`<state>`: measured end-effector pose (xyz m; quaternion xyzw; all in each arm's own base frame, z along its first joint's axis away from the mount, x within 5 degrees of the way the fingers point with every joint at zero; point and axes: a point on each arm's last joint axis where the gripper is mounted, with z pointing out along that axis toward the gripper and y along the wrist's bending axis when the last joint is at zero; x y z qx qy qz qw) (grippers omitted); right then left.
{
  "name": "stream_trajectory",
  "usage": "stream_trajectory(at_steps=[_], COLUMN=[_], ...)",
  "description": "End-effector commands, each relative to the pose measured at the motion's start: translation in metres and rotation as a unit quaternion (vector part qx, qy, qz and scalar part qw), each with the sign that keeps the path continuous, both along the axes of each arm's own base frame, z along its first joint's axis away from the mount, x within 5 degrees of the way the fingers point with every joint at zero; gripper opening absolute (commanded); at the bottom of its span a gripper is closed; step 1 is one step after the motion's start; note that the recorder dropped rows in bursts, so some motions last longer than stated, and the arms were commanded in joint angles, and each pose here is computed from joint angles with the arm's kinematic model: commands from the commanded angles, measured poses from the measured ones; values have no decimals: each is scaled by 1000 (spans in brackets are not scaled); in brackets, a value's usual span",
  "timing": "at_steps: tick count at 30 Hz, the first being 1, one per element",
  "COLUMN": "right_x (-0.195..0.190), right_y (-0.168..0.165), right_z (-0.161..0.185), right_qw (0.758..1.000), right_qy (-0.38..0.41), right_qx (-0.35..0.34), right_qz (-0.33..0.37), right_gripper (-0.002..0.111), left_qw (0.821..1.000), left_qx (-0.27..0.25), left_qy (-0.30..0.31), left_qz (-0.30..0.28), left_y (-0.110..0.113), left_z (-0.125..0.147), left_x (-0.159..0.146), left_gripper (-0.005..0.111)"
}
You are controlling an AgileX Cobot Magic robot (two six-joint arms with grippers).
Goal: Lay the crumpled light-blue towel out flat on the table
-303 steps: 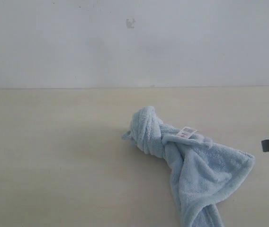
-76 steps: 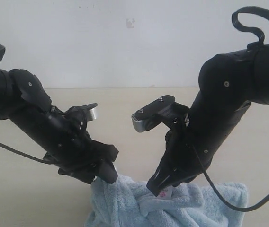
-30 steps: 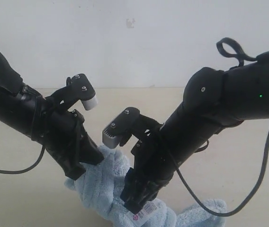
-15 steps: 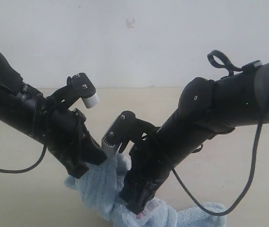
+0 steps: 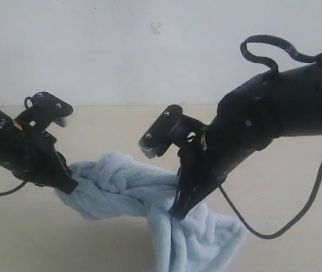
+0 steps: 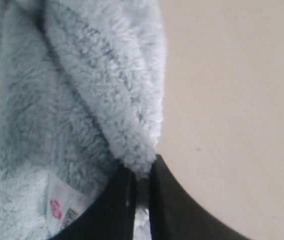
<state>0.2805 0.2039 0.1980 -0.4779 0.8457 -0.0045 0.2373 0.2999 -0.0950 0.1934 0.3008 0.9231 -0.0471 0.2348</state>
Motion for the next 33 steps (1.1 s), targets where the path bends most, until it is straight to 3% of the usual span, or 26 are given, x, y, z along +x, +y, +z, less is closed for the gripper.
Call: stream_trajectory(at_steps=[1,6,10,14,18,26,30,33], right_x=[15,23,32,33,48,48,48,49], right_y=[-43,-54,-75,-82,-119,-106,-106,-106], right_z=[-2,-2,-2,-2,-12,-12,-12,-12], right_qw=[992,992,980,979,953,963,963,963], right_qy=[-6,-4,4,-2,10,6,6,6], right_qx=[-95,-67,-41,-73,-67,-36,-35,-31], right_qz=[-77,-110,-196,-191,-294,-267,-267,-268], right_gripper=[0,0,0,0,0,0,13,33], left_qw=[999,1000,1000,1000,1000,999,996,994], left_qx=[17,12,12,11,10,-10,-38,-50], left_qy=[-12,-8,-13,-16,-16,-31,-50,-52], left_qz=[41,15,16,17,18,37,69,81], left_y=[24,21,21,21,21,20,18,17], left_z=[0,-1,0,0,0,2,5,6], left_x=[6,5,6,6,6,9,14,14], left_gripper=[4,4,4,4,4,4,4,4])
